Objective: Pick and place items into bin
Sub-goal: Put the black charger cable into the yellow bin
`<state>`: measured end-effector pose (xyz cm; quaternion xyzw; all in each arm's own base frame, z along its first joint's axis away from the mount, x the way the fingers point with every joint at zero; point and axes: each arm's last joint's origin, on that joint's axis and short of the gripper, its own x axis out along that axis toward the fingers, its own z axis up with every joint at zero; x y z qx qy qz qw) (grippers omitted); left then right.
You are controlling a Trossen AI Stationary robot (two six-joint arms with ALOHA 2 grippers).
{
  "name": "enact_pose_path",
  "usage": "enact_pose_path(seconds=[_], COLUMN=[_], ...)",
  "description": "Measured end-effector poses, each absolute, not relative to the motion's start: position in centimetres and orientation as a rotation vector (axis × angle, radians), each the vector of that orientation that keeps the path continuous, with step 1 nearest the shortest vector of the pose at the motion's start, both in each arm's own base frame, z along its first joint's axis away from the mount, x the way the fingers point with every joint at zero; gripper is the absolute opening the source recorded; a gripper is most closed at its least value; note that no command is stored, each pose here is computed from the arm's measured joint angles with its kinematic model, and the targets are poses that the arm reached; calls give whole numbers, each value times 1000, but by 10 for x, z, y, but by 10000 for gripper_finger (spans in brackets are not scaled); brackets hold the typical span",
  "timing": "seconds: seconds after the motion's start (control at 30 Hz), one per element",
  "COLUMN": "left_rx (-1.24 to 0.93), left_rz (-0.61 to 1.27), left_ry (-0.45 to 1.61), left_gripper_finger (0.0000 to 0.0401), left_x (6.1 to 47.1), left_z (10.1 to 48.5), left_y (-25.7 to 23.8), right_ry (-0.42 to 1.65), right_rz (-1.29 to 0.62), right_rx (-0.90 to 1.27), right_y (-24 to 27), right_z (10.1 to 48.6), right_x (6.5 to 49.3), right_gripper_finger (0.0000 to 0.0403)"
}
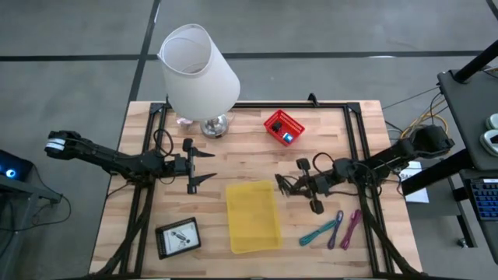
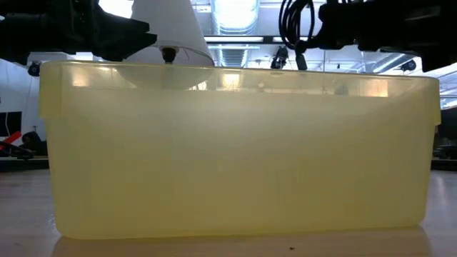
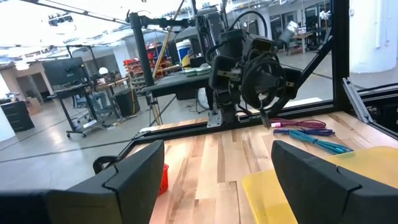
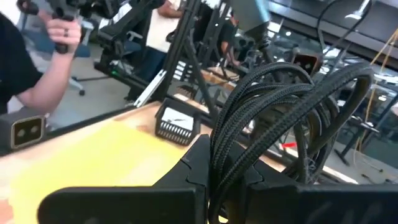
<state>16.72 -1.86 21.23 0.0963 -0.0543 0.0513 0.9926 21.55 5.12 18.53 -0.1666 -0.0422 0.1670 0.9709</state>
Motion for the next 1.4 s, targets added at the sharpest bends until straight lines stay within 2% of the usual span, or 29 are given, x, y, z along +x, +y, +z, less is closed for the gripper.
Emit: enact_pose_path(seconds=[0.4, 0.57, 1.03, 1.27, 1.4], left_rx=[195, 196, 194, 195, 196], left_rz=[103, 103, 104, 104, 104], left_ry=[-105, -100, -105, -101, -94], left_gripper_finger=[279, 279, 279, 279, 279], left_x=[167, 167, 167, 167, 167], left_z=[212, 211, 211, 211, 210], left_y=[-19, -18, -18, -18, -18], right_ry=[-53, 19, 6, 84, 233], right_rz=[346, 349, 398, 385, 362], right_rx=[-407, -390, -312, -305, -220], right_y=[62, 60, 66, 67, 63], right_z=[185, 185, 190, 185, 187], right_x=[266, 273, 291, 315, 325], right_gripper_finger=[13, 13, 13, 13, 13])
